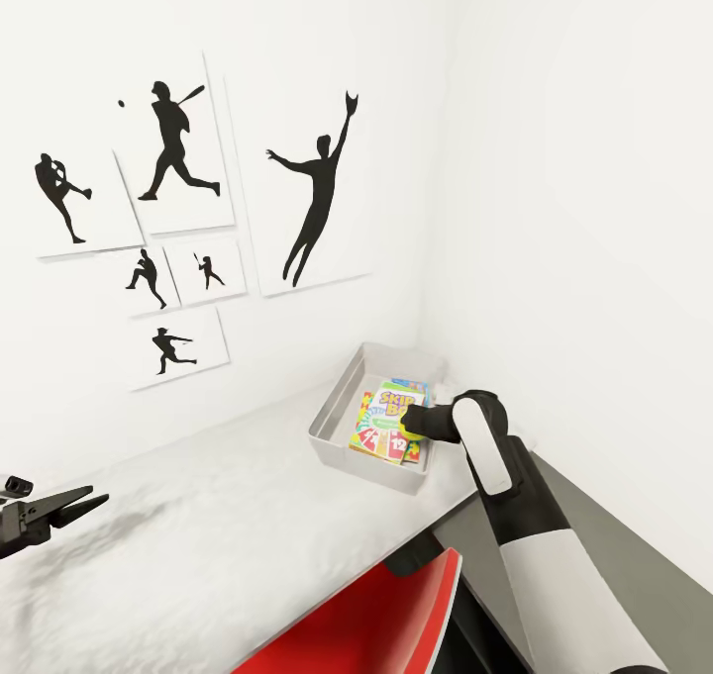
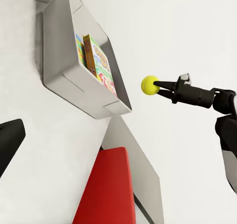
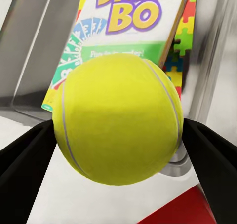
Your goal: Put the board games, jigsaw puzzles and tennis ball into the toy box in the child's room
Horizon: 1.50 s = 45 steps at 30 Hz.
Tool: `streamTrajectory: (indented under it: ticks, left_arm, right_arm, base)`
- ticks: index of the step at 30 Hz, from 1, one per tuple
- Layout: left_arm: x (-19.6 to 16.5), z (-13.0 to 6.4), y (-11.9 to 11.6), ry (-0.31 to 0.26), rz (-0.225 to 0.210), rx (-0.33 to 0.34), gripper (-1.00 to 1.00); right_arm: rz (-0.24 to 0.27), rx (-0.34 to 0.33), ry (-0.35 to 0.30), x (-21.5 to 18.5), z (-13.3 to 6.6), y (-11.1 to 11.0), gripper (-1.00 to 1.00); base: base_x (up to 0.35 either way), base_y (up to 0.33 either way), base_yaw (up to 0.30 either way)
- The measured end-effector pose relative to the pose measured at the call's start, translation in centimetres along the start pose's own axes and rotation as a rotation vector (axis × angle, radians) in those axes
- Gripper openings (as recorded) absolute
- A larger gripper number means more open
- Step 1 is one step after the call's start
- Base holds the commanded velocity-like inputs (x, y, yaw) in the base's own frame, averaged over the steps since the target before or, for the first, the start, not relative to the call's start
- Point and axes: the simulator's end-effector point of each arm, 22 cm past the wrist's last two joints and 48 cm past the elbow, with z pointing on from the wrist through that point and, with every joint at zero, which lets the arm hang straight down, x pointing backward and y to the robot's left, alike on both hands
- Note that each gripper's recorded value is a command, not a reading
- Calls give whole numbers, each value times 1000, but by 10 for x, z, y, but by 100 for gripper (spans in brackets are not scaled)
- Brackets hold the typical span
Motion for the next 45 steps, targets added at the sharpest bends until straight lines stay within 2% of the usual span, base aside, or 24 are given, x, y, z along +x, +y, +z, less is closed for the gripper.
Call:
streamTrajectory:
  ticks: [32,45]
  left_arm:
    - [-1,0,-2,-2,5,2,100]
    - [-1,-1,-1,-1,3,0,100]
  right_arm:
    - [0,-3,-7,-4,-3,2,-100]
    - [8,28,63,11,15,-9,-100]
  base:
    - [0,0,0]
    - [0,0,0]
